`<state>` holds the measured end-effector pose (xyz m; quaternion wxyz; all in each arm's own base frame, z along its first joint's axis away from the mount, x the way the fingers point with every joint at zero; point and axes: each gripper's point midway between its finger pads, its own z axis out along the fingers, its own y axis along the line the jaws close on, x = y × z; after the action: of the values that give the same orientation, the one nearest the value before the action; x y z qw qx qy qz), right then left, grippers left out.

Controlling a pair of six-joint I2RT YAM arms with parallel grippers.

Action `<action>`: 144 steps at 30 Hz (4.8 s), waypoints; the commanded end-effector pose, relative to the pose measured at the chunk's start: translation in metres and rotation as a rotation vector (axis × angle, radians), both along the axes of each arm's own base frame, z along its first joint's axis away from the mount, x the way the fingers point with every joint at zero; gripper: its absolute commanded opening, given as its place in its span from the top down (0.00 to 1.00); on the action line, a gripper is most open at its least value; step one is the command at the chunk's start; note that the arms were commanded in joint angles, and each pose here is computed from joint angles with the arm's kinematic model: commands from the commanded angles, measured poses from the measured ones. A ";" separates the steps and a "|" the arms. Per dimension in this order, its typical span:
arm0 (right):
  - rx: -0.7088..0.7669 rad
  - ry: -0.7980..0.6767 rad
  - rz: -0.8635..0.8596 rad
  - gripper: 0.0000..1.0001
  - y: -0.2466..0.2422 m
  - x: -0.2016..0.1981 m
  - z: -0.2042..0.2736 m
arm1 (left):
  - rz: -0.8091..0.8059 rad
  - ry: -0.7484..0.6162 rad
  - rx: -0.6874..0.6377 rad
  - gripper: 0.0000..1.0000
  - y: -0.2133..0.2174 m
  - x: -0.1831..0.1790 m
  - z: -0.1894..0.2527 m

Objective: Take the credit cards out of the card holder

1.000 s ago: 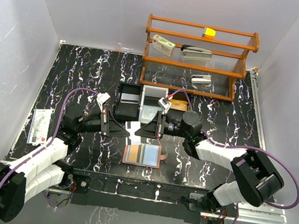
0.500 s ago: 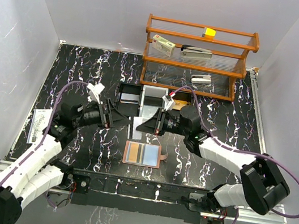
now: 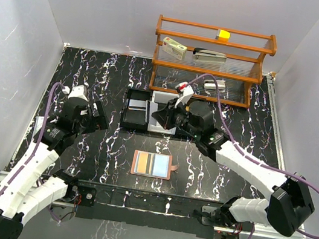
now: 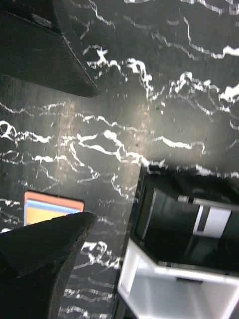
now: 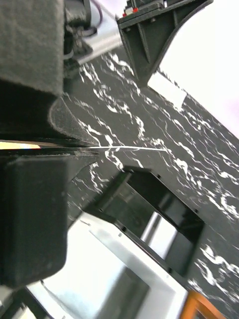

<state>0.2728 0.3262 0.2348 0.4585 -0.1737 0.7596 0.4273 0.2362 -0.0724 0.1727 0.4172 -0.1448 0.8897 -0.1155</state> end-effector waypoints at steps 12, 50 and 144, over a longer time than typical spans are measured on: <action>-0.557 -0.709 0.047 1.00 0.073 0.062 0.007 | 0.063 0.034 0.147 0.01 0.028 -0.003 -0.026; -1.042 -0.739 0.000 1.00 0.098 0.185 -0.124 | 0.017 -0.024 0.119 0.01 0.023 -0.007 -0.014; 0.170 0.296 -0.234 0.02 -0.049 -0.065 -0.040 | -0.146 0.149 -0.349 0.05 -0.071 -0.002 -0.018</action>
<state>0.2106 0.2858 0.1900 0.3888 0.0099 0.8029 0.4518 0.2408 -0.1190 0.1611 0.3528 -0.1741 0.8905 -0.2287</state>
